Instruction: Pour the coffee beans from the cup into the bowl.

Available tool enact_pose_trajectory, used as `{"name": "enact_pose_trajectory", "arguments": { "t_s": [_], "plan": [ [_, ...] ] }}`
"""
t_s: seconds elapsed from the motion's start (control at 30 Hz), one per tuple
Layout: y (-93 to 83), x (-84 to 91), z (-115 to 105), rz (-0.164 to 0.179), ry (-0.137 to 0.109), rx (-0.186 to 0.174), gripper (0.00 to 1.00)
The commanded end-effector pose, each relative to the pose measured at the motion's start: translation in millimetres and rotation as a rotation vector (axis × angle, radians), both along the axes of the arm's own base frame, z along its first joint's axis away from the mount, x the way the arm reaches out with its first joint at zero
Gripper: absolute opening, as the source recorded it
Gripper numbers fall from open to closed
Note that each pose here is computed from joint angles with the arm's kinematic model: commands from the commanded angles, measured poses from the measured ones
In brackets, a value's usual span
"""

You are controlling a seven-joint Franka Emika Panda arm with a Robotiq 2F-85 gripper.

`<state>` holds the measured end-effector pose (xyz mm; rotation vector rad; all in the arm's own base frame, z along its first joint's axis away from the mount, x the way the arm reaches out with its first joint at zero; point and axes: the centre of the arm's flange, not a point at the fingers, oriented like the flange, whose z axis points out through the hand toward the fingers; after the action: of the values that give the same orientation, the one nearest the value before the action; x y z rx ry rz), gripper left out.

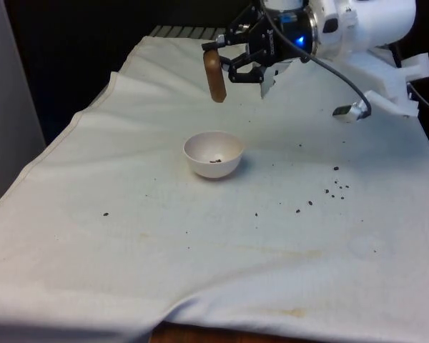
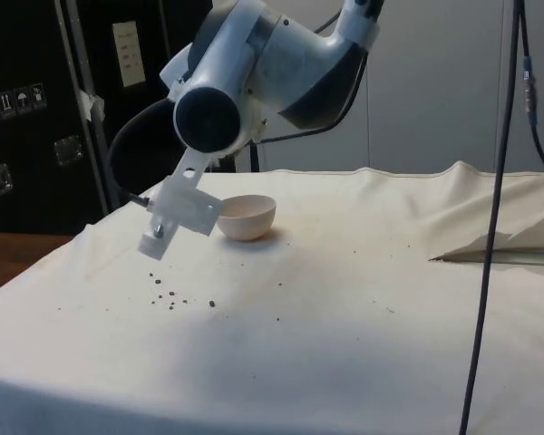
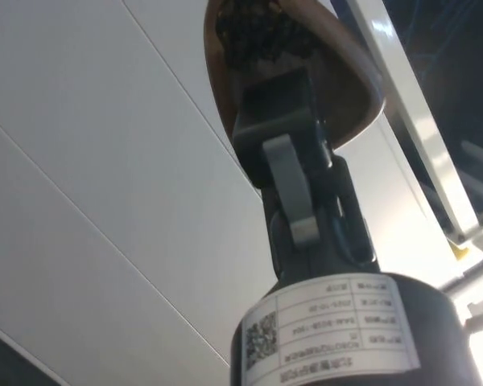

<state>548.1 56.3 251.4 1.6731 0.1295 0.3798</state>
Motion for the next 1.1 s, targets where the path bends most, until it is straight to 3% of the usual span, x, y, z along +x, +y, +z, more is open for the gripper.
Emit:
{"name": "enact_pose_trajectory", "arguments": {
  "t_s": [0.0, 0.27, 0.3, 0.33, 0.53, 0.57, 0.63, 0.83, 1.07],
  "plan": [
    [2.3, 0.3, 0, -0.001, -0.008, -0.013, 0.03],
    [11.1, -0.9, -1, -0.003, -0.026, -0.067, 0.03],
    [9.3, -1.2, -1, -0.006, -0.018, -0.055, 0.03],
    [11.7, -1.0, -3, -0.004, -0.031, -0.081, 0.03],
    [11.3, -2.3, -9, -0.004, -0.047, -0.122, 0.03],
    [10.8, -2.6, -6, -0.006, -0.038, -0.107, 0.03],
    [11.3, -2.5, -10, -0.004, -0.053, -0.133, 0.03],
    [10.4, -3.5, -18, -0.002, -0.069, -0.167, 0.03],
    [-1.2, -4.1, -31, 0.007, -0.083, -0.18, 0.03]
  ]
}}
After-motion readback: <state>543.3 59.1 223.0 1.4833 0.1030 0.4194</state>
